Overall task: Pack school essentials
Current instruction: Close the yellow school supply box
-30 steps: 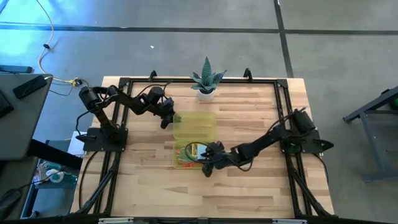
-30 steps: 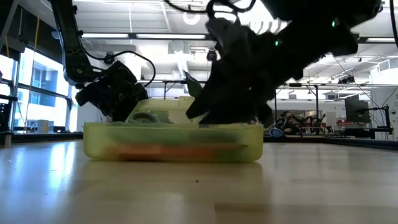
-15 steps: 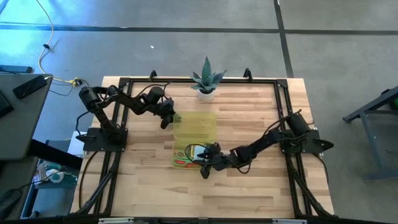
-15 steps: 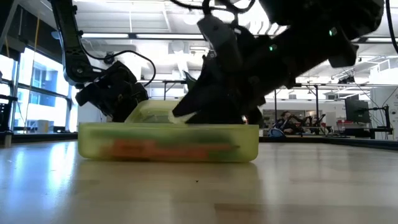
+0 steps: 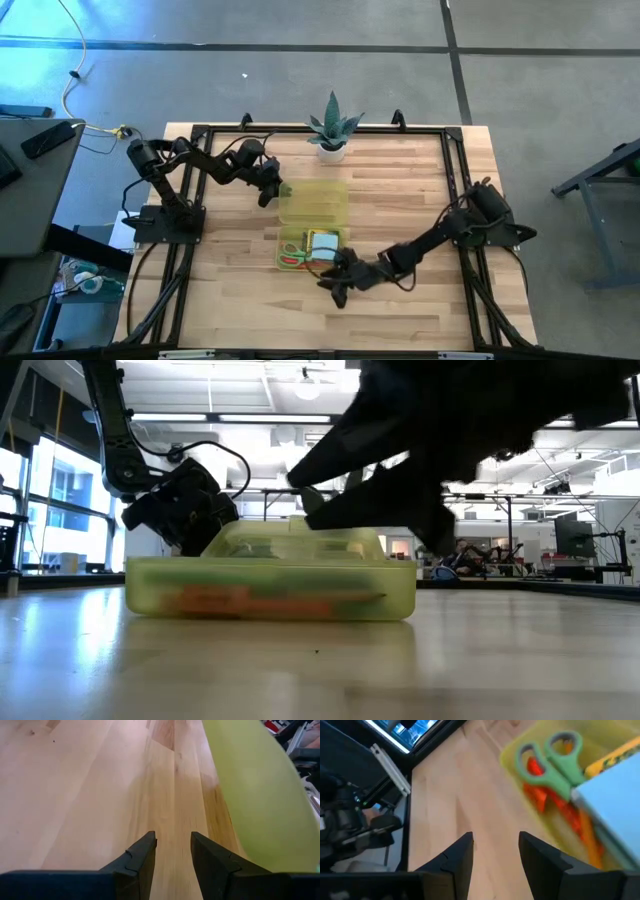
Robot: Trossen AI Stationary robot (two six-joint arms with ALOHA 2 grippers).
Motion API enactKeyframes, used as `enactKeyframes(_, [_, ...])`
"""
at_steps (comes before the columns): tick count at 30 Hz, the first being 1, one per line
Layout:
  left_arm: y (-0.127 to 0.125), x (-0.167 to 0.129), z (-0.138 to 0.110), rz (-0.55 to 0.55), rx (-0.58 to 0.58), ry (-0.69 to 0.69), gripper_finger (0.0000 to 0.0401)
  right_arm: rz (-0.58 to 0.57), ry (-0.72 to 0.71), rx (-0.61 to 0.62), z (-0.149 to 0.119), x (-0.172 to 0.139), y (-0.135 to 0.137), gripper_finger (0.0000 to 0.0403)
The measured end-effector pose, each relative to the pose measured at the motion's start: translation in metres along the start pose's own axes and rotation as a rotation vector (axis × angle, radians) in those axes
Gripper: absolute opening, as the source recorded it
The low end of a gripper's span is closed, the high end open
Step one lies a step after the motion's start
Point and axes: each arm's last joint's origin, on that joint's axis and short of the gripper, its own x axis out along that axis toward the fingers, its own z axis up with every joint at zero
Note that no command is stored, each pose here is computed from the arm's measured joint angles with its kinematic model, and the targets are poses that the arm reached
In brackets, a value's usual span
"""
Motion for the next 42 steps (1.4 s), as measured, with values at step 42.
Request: enactKeyframes(42, [-0.023, 0.016, 0.003, -0.092, 0.211, 0.008, 0.0115, -0.304, -0.262, 0.187, -0.036, 0.017, -0.028, 0.0149])
